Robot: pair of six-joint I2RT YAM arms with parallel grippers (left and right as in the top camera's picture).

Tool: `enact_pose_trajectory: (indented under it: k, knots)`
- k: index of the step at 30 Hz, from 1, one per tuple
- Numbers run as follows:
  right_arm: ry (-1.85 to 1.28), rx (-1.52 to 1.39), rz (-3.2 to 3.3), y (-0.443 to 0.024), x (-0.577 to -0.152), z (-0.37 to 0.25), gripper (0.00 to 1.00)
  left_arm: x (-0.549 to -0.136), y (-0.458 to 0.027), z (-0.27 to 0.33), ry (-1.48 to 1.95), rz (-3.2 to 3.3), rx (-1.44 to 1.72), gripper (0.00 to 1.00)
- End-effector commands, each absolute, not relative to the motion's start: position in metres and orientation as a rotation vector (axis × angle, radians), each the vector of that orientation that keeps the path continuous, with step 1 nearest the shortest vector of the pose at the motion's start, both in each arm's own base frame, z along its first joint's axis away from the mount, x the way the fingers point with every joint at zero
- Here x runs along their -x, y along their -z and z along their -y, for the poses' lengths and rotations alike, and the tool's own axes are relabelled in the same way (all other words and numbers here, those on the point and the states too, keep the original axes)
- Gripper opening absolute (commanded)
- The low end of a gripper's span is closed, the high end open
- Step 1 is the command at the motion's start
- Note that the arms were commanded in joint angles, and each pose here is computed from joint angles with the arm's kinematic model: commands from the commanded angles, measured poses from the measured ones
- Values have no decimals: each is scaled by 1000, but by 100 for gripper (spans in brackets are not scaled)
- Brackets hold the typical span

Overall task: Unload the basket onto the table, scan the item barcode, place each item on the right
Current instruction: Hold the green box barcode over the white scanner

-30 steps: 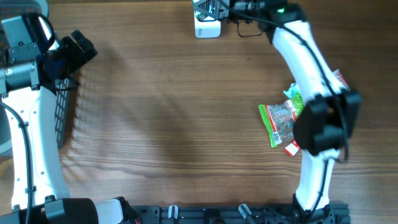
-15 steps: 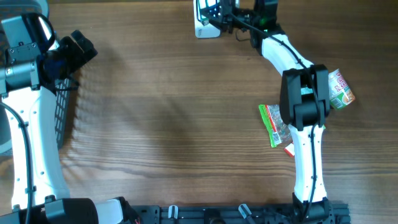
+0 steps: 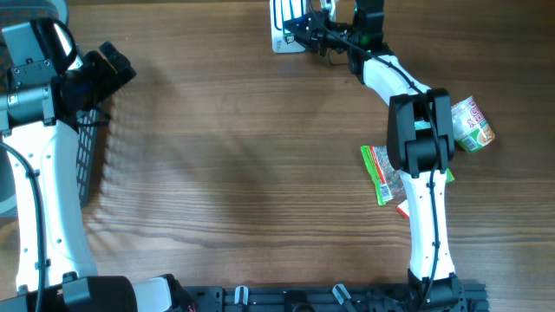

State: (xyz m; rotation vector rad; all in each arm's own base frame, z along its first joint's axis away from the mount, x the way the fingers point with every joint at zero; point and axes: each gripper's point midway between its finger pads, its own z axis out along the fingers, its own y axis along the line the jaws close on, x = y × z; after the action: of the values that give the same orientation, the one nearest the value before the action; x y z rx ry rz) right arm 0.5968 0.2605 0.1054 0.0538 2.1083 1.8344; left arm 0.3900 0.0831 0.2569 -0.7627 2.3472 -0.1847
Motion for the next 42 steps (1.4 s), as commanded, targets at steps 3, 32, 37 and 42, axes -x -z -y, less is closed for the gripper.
enact_pose_trajectory:
  k: [3,32,37,42]
  knots:
    - [-1761,-1,-2084,-89,-603,-261,29,-390,-257,-87,168,-2342,774,100]
    - [-1750,-34,-2103,-93,-604,-261,24,-390,-257,-87,168,-2342,774,100]
    - [-1741,60,-2029,-145,-601,-262,25,-390,-257,-87,168,-2342,774,100]
    - [-1682,172,-2011,-211,-583,-260,25,-390,-257,-87,168,-2342,774,100]
